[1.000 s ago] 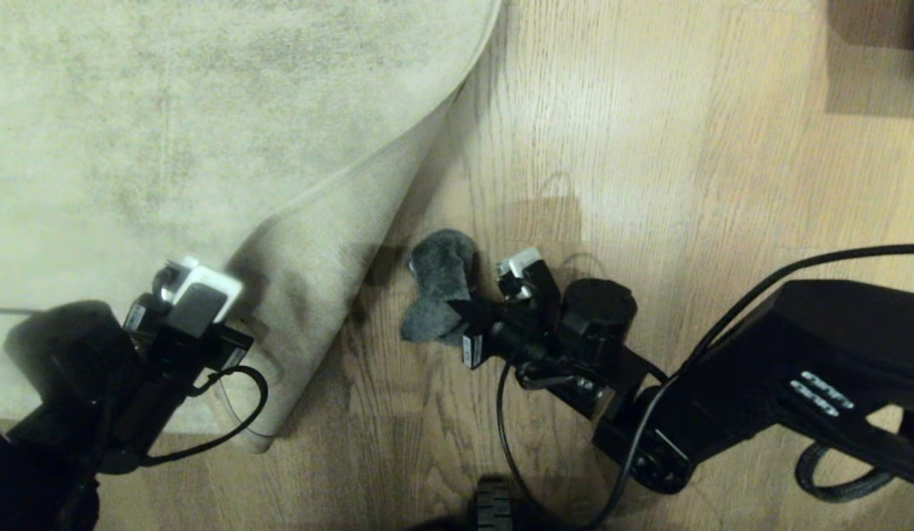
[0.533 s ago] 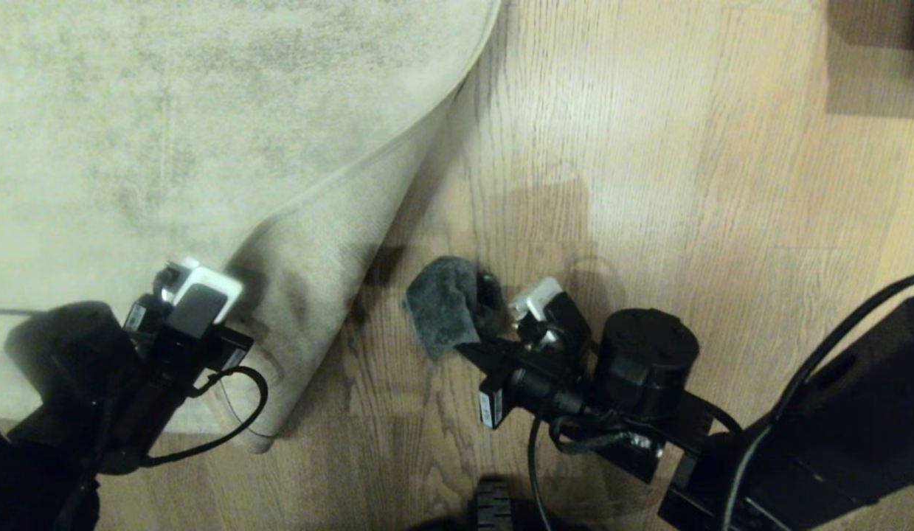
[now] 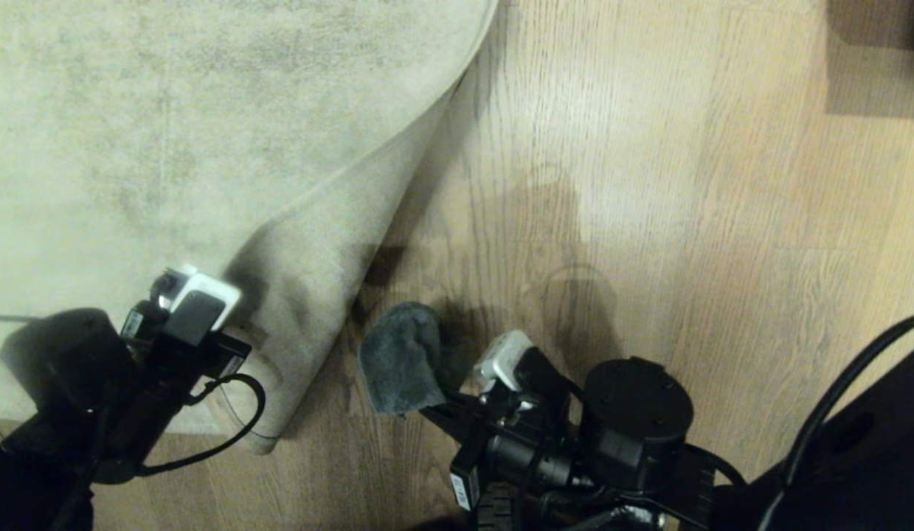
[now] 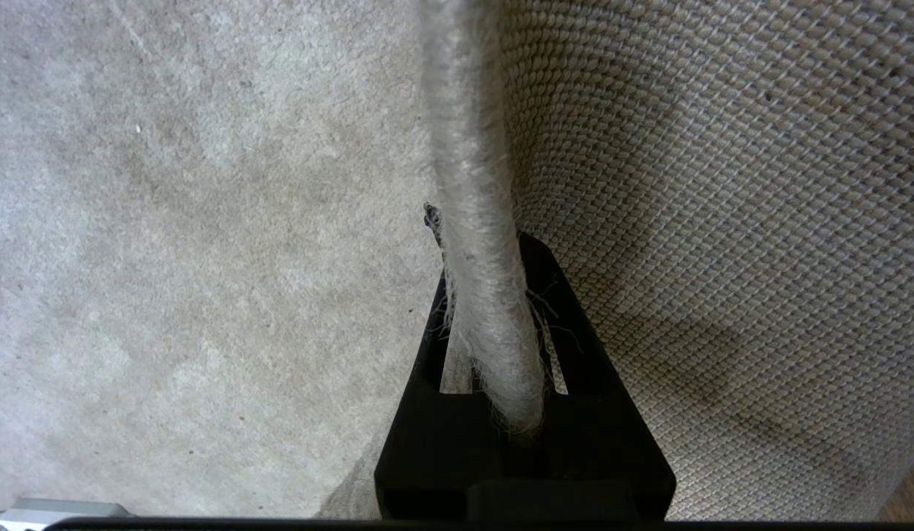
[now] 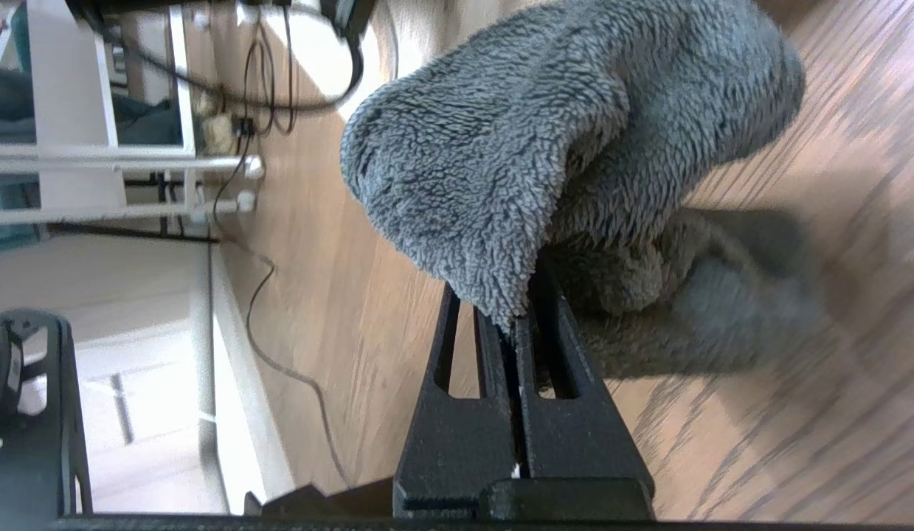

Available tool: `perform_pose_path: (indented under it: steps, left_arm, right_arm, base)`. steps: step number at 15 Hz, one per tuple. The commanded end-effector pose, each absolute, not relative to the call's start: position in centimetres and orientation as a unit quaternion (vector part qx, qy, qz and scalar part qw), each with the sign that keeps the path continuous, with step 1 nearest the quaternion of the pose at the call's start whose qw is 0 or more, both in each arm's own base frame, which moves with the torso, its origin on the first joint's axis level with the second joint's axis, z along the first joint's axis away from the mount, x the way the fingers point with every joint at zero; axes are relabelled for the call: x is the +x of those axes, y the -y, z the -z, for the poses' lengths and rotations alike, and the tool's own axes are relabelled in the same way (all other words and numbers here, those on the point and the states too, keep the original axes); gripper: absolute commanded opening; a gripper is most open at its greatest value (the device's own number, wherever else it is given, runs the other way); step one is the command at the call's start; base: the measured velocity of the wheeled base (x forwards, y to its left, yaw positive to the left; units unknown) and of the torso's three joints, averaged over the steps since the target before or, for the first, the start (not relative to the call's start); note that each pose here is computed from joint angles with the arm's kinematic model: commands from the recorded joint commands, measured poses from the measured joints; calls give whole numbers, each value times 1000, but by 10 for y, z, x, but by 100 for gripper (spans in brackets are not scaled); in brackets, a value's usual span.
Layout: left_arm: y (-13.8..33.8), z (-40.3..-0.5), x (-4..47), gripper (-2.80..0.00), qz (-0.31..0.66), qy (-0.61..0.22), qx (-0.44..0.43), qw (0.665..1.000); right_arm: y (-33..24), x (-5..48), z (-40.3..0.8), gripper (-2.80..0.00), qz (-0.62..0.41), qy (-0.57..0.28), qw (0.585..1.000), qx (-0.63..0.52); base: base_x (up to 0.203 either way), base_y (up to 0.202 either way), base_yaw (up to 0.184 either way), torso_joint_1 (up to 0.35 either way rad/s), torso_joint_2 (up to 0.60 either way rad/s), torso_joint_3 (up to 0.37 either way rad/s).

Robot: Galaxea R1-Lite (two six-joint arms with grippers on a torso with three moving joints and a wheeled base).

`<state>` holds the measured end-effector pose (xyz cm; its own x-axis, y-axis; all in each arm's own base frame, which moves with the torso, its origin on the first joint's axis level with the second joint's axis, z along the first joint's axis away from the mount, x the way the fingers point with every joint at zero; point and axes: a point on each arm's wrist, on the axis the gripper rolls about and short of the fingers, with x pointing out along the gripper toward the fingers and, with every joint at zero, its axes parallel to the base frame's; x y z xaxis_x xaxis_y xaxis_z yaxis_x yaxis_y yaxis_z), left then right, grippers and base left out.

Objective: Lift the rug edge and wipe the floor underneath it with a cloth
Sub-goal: Wipe the floor under the carpet with a rag

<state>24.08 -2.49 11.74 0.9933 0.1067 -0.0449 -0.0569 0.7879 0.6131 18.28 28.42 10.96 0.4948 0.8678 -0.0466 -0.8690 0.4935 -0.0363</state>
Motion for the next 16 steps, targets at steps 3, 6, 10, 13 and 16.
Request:
perform_pose_path:
  steps: [3, 6, 10, 13, 16]
  left_arm:
    - [25, -115, 242, -280, -44, -42, 324, 944]
    - [25, -113, 244, -280, -43, -45, 324, 944]
    - [25, -110, 245, -280, -41, -51, 325, 943]
    - [25, -107, 246, -280, -40, -57, 326, 943]
    - [25, -106, 247, -280, -39, -59, 327, 942]
  right_arm:
    - [-293, 182, -69, -280, -507, -75, 859, -8]
    - [-292, 174, -38, -280, -511, -105, 853, 5]
    - [-293, 174, -3, -280, -506, -143, 851, 7]
    - [-297, 185, 5, -280, -494, -140, 858, 8]
    - [-307, 210, -9, -280, -480, -94, 872, 33]
  base:
    - [0, 0, 0, 0, 0, 0]
    - [0, 0, 0, 0, 0, 0]
    - [0, 0, 0, 0, 0, 0]
    - [0, 0, 0, 0, 0, 0]
    - [0, 0, 0, 0, 0, 0]
